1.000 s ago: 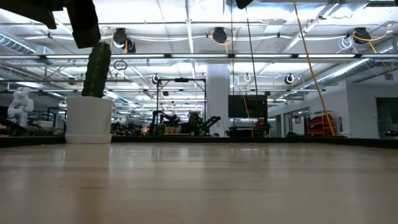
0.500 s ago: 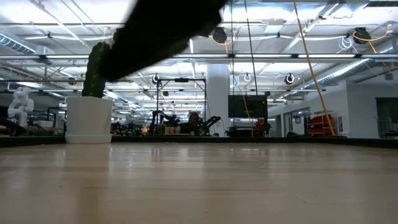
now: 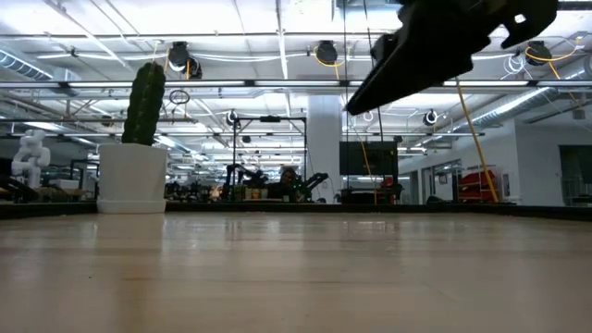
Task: Nest measuring cups in basket
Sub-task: Stack the green measuring cup on top of the yellow measuring cup into the white bin
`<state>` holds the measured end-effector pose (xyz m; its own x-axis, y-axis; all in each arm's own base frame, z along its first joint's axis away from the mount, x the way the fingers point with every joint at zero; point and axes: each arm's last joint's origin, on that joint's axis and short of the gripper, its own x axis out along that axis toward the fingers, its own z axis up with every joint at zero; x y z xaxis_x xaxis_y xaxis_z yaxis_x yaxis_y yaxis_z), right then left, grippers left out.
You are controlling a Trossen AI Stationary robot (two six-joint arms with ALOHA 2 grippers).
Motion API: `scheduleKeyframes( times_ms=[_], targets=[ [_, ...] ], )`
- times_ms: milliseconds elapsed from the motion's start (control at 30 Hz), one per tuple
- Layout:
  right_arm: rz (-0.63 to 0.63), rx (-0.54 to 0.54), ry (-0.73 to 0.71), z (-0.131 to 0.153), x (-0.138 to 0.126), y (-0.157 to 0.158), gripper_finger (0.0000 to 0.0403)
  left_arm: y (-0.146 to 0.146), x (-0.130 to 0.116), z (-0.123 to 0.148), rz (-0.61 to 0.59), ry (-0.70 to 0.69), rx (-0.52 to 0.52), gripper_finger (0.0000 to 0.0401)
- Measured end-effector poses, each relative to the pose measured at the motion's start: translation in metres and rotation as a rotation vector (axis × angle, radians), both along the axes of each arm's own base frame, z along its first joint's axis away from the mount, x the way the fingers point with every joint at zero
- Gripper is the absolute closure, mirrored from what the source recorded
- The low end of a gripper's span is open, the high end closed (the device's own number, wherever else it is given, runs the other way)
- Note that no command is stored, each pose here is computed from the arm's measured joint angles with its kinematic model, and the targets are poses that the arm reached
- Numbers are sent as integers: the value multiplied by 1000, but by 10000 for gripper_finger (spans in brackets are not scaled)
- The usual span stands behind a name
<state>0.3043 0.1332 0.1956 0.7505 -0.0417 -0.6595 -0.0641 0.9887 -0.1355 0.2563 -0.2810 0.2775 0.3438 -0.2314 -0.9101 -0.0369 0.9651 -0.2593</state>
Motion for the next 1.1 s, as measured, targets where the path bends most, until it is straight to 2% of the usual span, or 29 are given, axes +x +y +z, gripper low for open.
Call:
scheduleKeyframes(
  times_ms=[133,333,467,600,800,1100],
  targets=[
    [-24,51,-97,5,-28,-19,275,-5,12,-16,-9,126,17,290],
    [-70,102,-153,8,-56,-38,264,-8,11,-41,-7,304,102,186],
    [-86,90,-165,8,-62,-41,261,-7,1,-47,16,381,175,119],
    [-83,93,-169,9,-61,-41,261,-12,-6,-57,12,429,220,79],
    [-77,87,-170,9,-61,-41,261,-20,-9,-69,-1,472,237,71],
    [-72,86,-172,9,-61,-41,261,-19,-12,-76,-2,486,261,107]
  ],
)
